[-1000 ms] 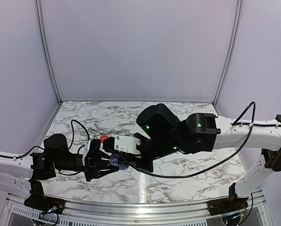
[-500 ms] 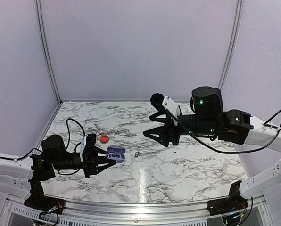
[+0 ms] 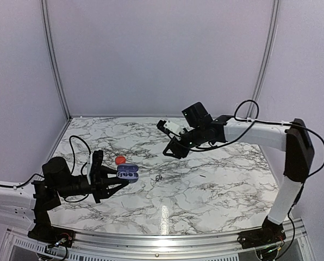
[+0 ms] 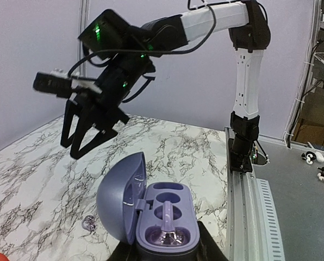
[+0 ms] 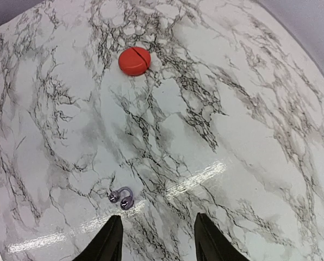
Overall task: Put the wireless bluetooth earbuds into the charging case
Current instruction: Move the right earbud to the center of the board.
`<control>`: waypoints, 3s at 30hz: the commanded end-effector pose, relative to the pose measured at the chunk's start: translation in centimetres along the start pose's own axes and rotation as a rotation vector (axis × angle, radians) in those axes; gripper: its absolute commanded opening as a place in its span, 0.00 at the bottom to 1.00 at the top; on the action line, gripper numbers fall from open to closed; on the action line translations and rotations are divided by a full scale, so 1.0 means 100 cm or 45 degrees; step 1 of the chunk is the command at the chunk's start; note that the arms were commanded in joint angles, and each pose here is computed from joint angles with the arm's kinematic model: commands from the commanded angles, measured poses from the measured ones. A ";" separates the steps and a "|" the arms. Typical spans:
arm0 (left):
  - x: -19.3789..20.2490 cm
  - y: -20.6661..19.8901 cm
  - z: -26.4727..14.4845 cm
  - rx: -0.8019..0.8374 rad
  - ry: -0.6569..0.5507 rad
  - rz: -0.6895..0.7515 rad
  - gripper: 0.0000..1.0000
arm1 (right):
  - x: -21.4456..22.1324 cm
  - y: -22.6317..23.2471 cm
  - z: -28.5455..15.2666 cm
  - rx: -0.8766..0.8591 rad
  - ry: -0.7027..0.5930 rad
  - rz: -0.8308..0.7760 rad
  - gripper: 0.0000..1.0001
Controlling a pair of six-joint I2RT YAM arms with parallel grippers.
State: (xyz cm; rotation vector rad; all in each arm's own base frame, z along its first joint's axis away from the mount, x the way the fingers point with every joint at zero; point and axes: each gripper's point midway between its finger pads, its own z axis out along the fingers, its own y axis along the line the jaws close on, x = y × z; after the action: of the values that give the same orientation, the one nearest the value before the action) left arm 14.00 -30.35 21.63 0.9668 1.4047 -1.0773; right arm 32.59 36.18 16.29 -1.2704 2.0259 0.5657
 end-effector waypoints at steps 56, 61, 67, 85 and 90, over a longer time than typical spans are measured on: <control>-0.006 -0.003 0.002 0.044 -0.052 0.020 0.00 | 0.112 0.068 0.070 -0.594 0.455 0.011 0.38; -0.008 -0.003 0.003 0.044 -0.053 0.024 0.00 | 0.118 0.066 0.068 -0.568 0.486 0.012 0.37; -0.007 -0.003 0.004 0.044 -0.050 0.024 0.00 | 0.126 0.064 0.057 -0.549 0.502 0.057 0.35; -0.009 -0.004 0.006 0.056 -0.050 0.027 0.00 | 0.128 0.087 0.039 -0.646 0.441 0.184 0.35; -0.007 -0.003 0.006 0.049 -0.046 0.027 0.00 | 0.122 0.075 0.042 -0.556 0.423 0.186 0.34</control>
State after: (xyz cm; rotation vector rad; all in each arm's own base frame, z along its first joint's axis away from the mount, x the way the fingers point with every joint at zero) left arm 13.79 -30.80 20.62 0.9979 1.4106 -1.0989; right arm 22.25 34.33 3.47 -1.6181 2.3923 0.9997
